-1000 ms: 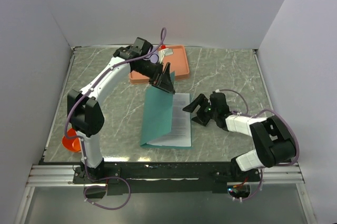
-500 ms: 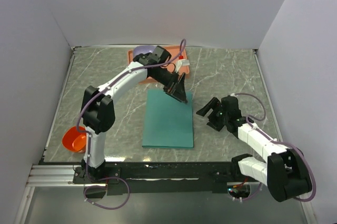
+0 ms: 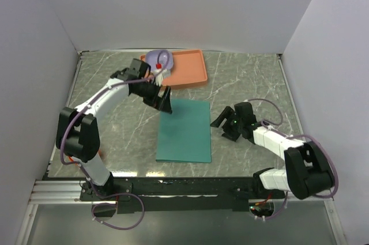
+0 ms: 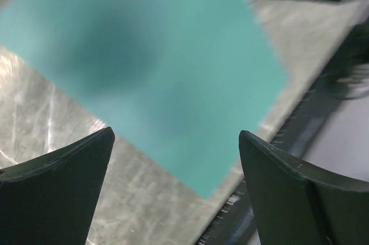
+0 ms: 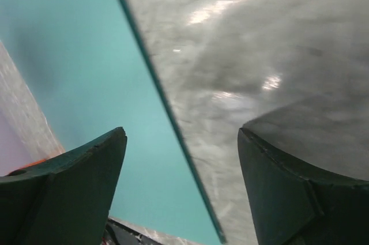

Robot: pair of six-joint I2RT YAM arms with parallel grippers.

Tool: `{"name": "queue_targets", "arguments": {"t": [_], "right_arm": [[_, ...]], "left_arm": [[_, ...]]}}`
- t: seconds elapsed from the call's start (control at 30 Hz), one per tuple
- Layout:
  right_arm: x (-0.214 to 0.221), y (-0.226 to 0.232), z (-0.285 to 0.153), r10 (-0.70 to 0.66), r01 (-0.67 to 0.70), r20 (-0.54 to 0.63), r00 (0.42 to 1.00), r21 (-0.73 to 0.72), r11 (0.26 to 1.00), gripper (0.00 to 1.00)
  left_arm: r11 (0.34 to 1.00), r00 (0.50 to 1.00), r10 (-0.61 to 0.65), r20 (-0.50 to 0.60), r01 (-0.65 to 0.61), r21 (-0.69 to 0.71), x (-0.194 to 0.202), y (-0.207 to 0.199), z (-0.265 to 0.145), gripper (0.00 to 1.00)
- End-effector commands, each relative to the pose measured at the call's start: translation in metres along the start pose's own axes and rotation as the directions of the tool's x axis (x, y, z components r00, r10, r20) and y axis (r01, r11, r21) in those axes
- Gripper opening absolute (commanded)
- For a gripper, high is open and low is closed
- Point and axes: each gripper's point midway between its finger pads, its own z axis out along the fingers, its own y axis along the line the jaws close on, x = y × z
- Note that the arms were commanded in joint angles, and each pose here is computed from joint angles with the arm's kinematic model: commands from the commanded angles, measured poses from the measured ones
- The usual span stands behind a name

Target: Put the files into the folder

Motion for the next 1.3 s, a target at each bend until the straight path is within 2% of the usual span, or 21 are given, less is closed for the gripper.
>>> {"name": "queue_targets", "arguments": {"t": [0.0, 0.27, 0.53, 0.63, 0.93, 1.27], "right_arm": [[-0.005, 0.031, 0.011, -0.072, 0.073, 0.012, 0.997, -0.051, 0.996, 0.81], [0.009, 0.037, 0.029, -0.114, 0.114, -0.026, 0.993, -0.017, 0.993, 0.74], [0.028, 0.046, 0.049, -0.134, 0.134, -0.085, 0.987, -0.005, 0.991, 0.73], [0.035, 0.053, 0.052, -0.146, 0.145, -0.099, 0.984, -0.012, 0.989, 0.73], [0.057, 0.059, 0.057, -0.169, 0.169, -0.139, 0.976, -0.011, 0.986, 0.72], [0.051, 0.069, 0.053, -0.214, 0.214, -0.124, 0.969, -0.018, 0.977, 0.75]], "left_arm": [[0.976, 0.992, 0.125, 0.008, -0.121, -0.183, 0.017, 0.036, 0.019, 0.96], [0.990, 0.994, 0.091, -0.064, -0.098, -0.103, 0.053, 0.042, 0.046, 0.96], [0.997, 0.992, 0.064, -0.112, -0.068, -0.029, 0.073, 0.040, 0.061, 0.96], [0.997, 0.989, 0.051, -0.138, -0.058, -0.044, 0.085, 0.047, 0.064, 0.96], [0.997, 0.990, 0.050, -0.135, -0.058, -0.057, 0.098, 0.040, 0.054, 0.96], [0.996, 0.989, 0.048, -0.143, -0.058, -0.071, 0.105, 0.031, 0.038, 0.96]]}}
